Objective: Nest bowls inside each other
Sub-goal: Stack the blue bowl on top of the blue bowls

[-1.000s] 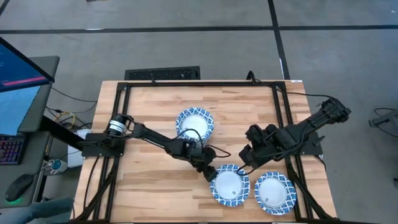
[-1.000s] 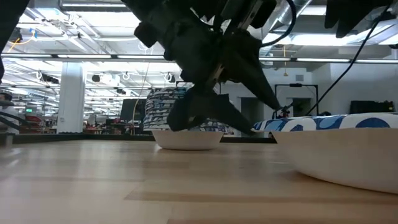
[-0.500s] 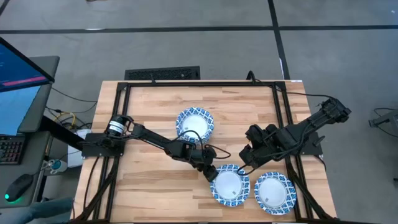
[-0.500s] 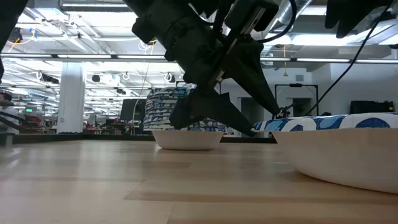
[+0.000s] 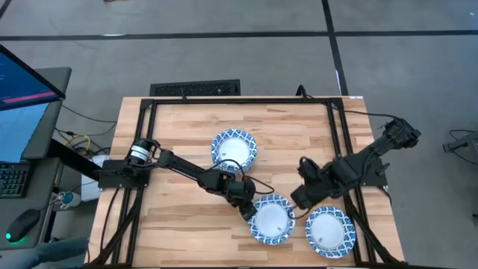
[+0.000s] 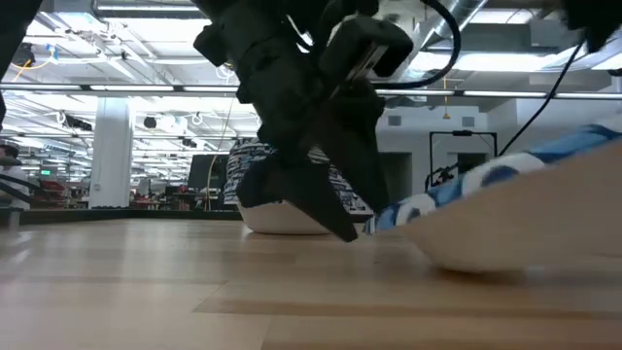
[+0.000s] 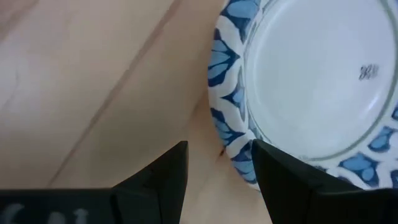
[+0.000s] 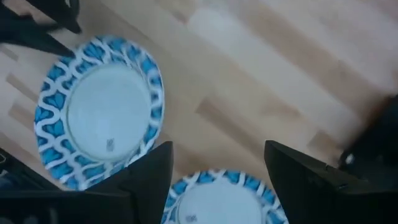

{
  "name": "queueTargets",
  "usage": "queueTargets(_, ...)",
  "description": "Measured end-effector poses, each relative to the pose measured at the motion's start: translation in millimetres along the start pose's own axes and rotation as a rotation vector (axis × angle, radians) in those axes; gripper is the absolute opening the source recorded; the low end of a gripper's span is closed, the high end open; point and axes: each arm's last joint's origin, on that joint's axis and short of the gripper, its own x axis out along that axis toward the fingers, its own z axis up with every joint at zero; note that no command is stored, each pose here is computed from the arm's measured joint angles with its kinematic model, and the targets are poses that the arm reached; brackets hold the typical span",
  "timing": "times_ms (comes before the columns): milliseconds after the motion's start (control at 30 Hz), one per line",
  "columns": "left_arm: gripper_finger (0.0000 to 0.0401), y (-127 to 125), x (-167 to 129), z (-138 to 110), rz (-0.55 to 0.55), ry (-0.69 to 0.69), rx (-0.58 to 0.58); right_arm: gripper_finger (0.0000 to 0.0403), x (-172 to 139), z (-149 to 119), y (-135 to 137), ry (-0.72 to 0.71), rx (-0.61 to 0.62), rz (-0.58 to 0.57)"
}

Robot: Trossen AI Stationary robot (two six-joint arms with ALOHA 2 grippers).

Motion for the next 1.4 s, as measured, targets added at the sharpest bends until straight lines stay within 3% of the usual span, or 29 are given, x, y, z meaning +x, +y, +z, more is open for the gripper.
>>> queueTargets(167,0.0169,-9.8,-12.4,5.4,-0.099,-0.003,0.004,0.0254,13.8,-19.2,11.3,0.053,0.054,-0.036)
queueTargets(300,0.0169,-25.4,-34.6,12.0,-0.165,-0.101,0.026,0.02,37.8,-31.2,26.7,0.127,0.068,-0.023)
queueTargets(467,0.0169,-30.2,-50.2,14.3,-0.152,-0.154,0.052,0.0128,72.3,-39.5,46.0,0.179,0.067,-0.025)
queueTargets(767,0.0169,-30.3,-48.1,1.1,-0.097,-0.09,0.071,0.0055,102.4,-43.3,43.3,0.176,0.071,-0.265)
queueTargets(933,0.0169,-32.9,-50.0,0.2,-0.112,-0.091,0.092,0.0009,130.1,-49.8,39.0,0.228,0.123,-0.2)
queueTargets(1133,0.0169,-32.4,-56.4,2.7,-0.151,-0.047,0.146,0.0018,145.9,-49.6,34.7,0.234,0.214,-0.168)
queueTargets(1400,0.0169,-30.2,-57.3,0.9,-0.136,-0.019,0.185,0.0011,151.2,-28.7,54.5,0.207,0.176,0.061)
